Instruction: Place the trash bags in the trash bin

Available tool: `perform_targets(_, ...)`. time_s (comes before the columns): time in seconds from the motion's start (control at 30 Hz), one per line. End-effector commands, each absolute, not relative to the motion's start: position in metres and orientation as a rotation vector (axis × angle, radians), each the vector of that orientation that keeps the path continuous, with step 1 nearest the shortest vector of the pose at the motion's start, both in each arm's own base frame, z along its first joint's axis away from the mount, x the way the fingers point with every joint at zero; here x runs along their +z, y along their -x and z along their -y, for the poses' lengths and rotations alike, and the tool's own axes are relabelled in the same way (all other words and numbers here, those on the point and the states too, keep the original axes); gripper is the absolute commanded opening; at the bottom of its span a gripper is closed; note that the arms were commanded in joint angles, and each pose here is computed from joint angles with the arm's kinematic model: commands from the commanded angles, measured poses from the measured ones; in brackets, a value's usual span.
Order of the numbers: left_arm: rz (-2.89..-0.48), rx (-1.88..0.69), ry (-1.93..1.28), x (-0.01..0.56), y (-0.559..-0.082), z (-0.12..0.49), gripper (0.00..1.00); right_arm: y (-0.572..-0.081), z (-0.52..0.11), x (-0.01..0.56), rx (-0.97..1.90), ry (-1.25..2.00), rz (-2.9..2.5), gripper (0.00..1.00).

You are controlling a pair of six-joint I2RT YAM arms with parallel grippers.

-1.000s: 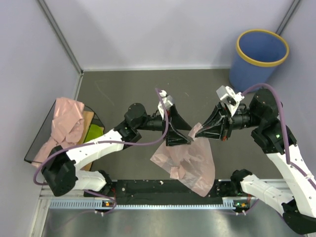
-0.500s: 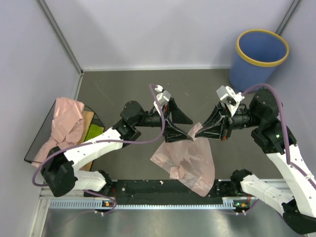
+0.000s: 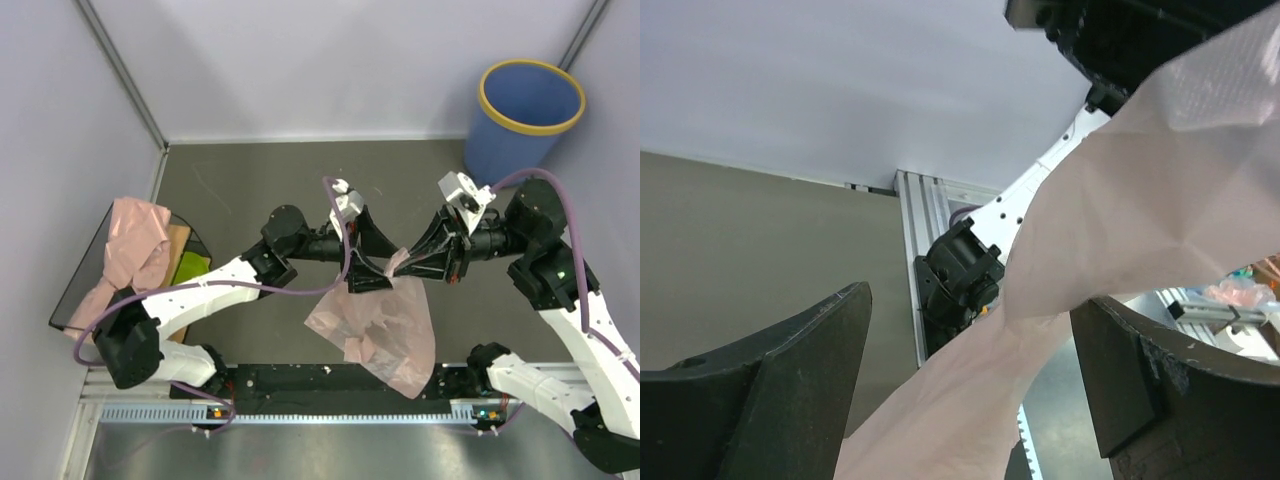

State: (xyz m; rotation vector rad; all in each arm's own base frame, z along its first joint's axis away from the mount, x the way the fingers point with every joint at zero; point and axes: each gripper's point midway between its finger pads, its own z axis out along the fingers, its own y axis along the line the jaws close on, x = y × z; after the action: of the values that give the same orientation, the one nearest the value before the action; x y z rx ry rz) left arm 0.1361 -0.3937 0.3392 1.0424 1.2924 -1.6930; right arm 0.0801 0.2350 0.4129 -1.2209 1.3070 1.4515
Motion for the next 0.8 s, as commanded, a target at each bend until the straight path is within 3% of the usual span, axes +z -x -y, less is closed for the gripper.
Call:
perform_targets(0.0, -1.254, -1.644, -1.125, 0.329, -0.128, 0.404, 0.86, -0.076, -0.235, 0.439, 1.419, 1.242, -1.196, 0.0)
perform_targets(0.6, -1.489, -1.418, -1.249, 0.228, -0.139, 0.372, 0.86, -0.075, -0.229, 0.47, 1.345, 1.156, -1.143, 0.0)
perform_targets(0.7, -1.527, -1.391, -1.229, 0.225, -0.149, 0.357, 0.79, -0.076, -0.227, 0.466, 1.341, 1.141, -1.158, 0.0)
perform_targets(0.77, -1.52, -1.379, -1.23, 0.228, -0.154, 0.351, 0.67, -0.079, -0.226, 0.461, 1.336, 1.111, -1.185, 0.0)
